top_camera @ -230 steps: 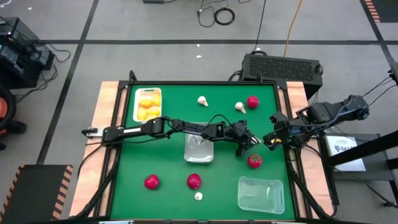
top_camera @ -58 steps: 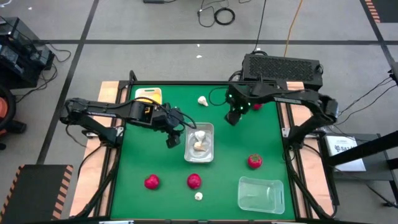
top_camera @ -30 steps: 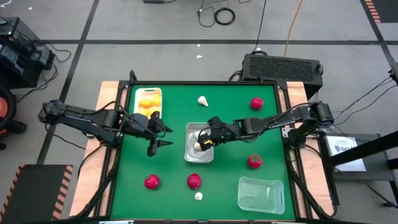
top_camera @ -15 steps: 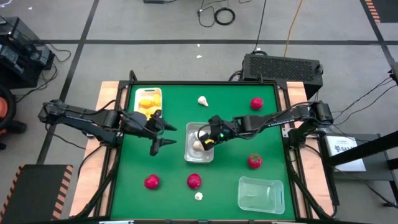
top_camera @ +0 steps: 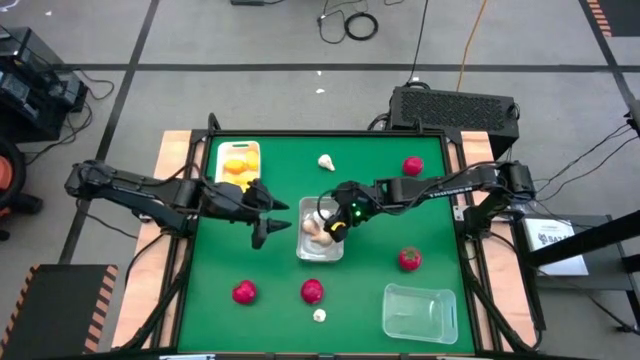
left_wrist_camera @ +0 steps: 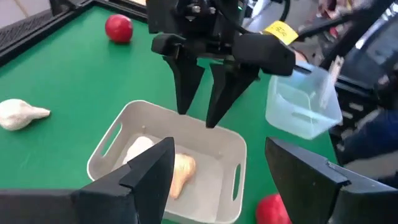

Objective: Sort produce into baskets
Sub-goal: Put the garlic into the gray bin

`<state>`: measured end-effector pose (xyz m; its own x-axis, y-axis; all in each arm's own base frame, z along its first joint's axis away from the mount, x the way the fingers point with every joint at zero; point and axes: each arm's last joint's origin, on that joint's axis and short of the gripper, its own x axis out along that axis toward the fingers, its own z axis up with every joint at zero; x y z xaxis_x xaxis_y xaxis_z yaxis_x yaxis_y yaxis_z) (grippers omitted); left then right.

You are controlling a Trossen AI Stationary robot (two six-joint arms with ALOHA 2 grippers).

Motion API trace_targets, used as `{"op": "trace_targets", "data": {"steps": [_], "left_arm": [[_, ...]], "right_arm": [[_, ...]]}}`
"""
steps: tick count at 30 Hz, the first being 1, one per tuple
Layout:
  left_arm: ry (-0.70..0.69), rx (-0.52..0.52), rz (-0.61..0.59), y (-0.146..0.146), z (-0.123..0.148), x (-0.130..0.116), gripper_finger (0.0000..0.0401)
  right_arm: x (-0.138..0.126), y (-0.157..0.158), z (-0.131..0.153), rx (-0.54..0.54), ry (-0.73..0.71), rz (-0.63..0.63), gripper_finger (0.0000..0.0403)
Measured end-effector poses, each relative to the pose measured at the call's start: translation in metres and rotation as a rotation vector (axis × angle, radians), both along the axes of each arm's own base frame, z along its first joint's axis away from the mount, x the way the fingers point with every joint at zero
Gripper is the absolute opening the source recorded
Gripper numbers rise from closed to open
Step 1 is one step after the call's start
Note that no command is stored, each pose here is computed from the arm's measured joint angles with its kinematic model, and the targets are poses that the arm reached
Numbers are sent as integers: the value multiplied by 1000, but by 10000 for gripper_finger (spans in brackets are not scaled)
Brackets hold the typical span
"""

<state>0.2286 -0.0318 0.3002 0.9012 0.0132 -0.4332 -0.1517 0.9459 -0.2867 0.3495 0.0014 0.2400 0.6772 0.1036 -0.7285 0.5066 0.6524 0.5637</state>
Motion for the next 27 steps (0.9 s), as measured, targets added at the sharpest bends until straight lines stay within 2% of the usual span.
{"op": "trace_targets", "data": {"steps": [10,18,23,27], "left_arm": [[-6,-34,24,-4,-12,21,258],[37,-59,26,-9,-23,30,258],[45,-71,23,-12,-25,31,258],[45,-67,25,-13,-25,30,258]], "right_arm": [[-5,-53,7,-66,-33,-88,253],[-11,-116,10,-273,-75,-217,253],[-9,-150,-7,-285,-83,-248,253],[-7,-169,-31,-276,-36,-260,253]]}}
